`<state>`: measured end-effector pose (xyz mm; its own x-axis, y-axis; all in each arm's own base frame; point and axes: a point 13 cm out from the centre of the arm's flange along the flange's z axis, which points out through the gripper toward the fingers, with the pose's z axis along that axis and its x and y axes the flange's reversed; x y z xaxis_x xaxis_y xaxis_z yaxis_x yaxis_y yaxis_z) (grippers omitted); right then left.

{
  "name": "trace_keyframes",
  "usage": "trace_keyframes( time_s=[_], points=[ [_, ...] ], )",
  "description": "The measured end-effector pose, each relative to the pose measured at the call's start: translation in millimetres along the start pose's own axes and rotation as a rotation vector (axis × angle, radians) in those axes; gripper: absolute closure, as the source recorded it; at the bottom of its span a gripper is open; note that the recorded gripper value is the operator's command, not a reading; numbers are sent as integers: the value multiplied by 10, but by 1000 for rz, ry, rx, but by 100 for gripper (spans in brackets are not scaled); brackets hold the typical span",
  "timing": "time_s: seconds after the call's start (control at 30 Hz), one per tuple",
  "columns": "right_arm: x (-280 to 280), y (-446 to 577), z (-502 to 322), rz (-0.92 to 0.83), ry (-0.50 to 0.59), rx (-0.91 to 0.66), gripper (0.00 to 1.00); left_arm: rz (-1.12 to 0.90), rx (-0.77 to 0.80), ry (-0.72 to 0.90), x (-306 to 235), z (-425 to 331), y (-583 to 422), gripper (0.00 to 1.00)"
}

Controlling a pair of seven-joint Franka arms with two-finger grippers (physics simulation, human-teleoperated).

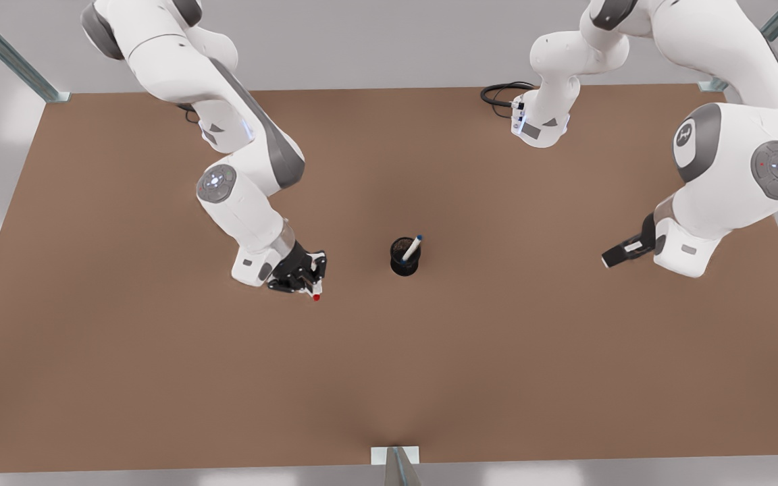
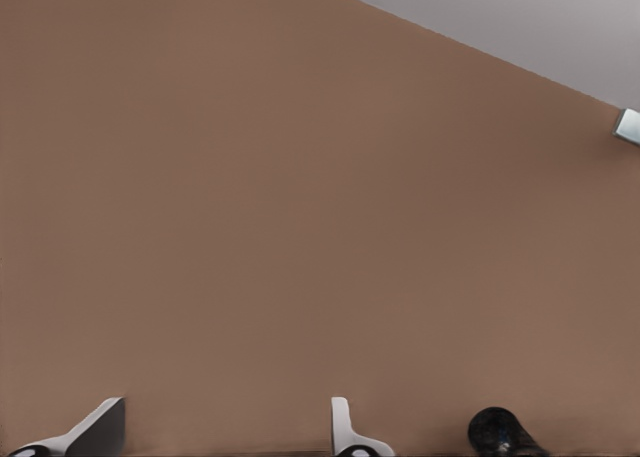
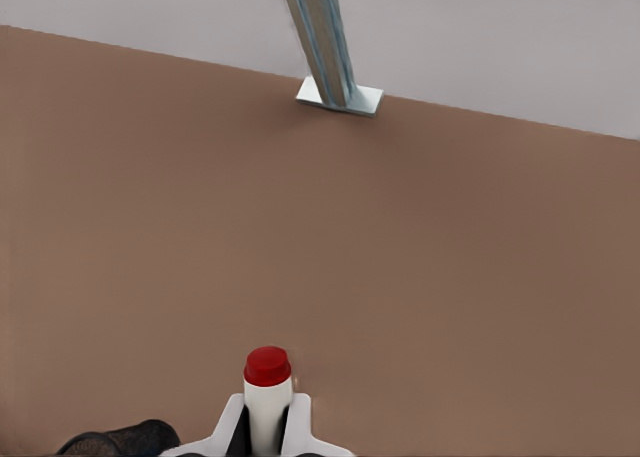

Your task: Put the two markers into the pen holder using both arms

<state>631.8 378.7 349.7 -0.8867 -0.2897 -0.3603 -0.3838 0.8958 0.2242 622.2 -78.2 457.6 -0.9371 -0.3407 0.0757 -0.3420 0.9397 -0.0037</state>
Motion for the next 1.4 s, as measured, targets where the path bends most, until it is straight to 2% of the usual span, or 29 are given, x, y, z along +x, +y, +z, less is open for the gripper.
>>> trace_keyframes(
  time_s=[0.2, 0.37, 0.5, 0.67, 0.8, 1.4],
  points=[
    [67, 1180, 366, -95, -128, -96, 79, 156, -23, 75, -138, 555, -95, 0],
    [223, 1575, 638, -110, -251, -146, 79, 247, -22, 91, -212, 736, -93, 0],
    [-102, 1684, 695, -98, -386, -186, 79, 303, -20, 99, -244, 816, -87, 0],
    [-204, 1837, 738, -99, -483, -225, 79, 361, -17, 106, -266, 889, -100, 0],
    [-138, 2018, 713, -106, -511, -252, 79, 397, -16, 116, -266, 960, -112, 0],
    [400, 1882, 1108, -151, -496, -242, 79, 496, -12, 136, -197, 1065, -233, 0]
  ],
)
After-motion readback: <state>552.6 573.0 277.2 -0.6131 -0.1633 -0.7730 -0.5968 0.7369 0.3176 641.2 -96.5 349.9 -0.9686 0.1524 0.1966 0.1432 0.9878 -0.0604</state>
